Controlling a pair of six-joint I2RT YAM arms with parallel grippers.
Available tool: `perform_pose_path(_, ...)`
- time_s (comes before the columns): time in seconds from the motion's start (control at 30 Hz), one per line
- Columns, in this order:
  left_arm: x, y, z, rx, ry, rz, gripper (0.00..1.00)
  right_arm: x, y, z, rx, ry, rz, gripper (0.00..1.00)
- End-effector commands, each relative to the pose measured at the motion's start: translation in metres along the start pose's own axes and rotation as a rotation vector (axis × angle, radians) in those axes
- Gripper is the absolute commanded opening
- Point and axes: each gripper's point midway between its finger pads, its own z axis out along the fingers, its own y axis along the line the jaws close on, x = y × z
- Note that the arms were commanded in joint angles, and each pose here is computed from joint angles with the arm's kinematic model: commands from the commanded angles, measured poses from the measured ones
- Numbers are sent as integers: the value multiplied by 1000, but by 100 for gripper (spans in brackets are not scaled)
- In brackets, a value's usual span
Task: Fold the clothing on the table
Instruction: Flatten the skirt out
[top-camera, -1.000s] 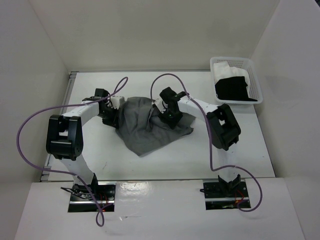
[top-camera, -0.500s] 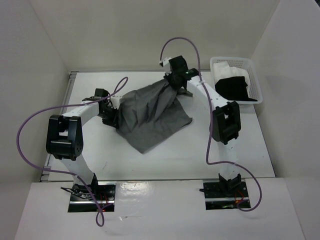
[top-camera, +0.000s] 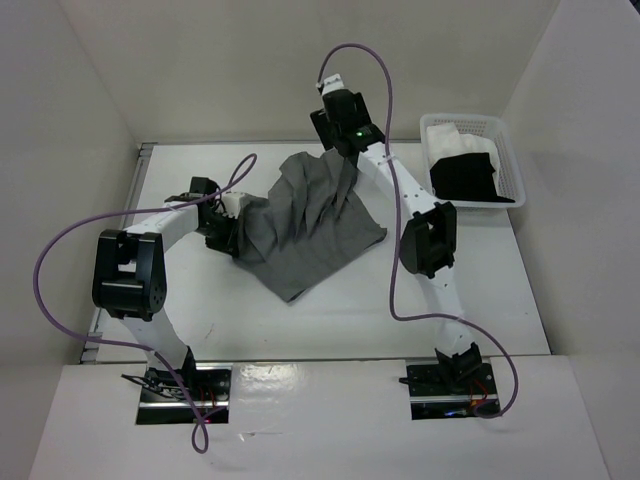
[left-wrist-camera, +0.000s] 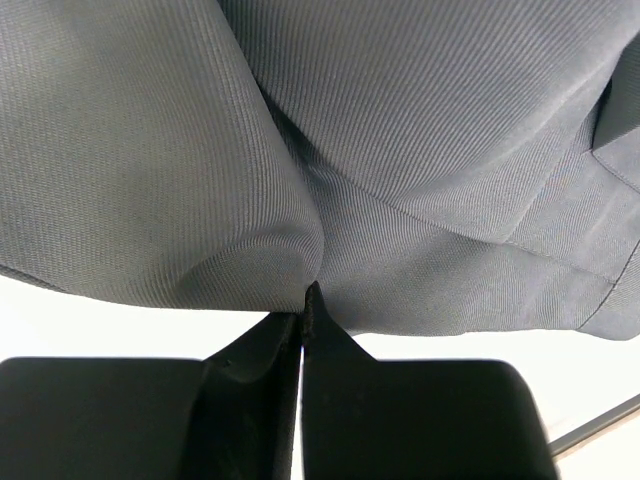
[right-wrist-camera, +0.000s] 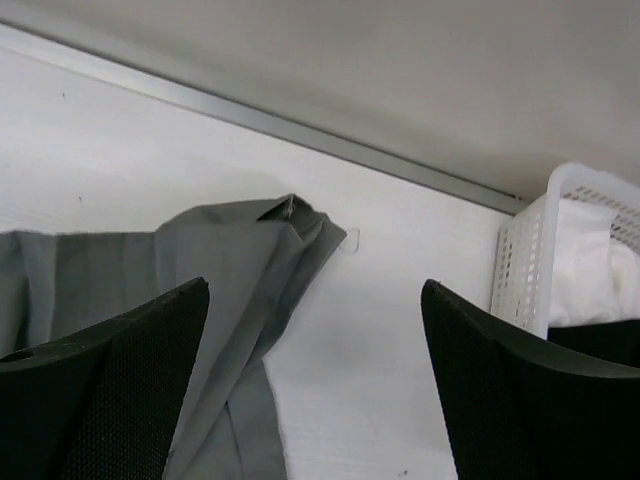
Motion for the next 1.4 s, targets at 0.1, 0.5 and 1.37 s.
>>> perform_pose_path(0.1, -9, 10, -9, -64, -37, 8, 0, 14, 26, -46, -47, 56, -56, 91)
perform_pose_path(0.5, -23, 48, -25, -157, -106, -112, 0, 155, 40, -116, -221, 317, -312, 97)
perform_pose_path(1.37, -42, 4, -89, -60, -205, -103, 83, 225, 79, -133, -422, 482, -267, 91)
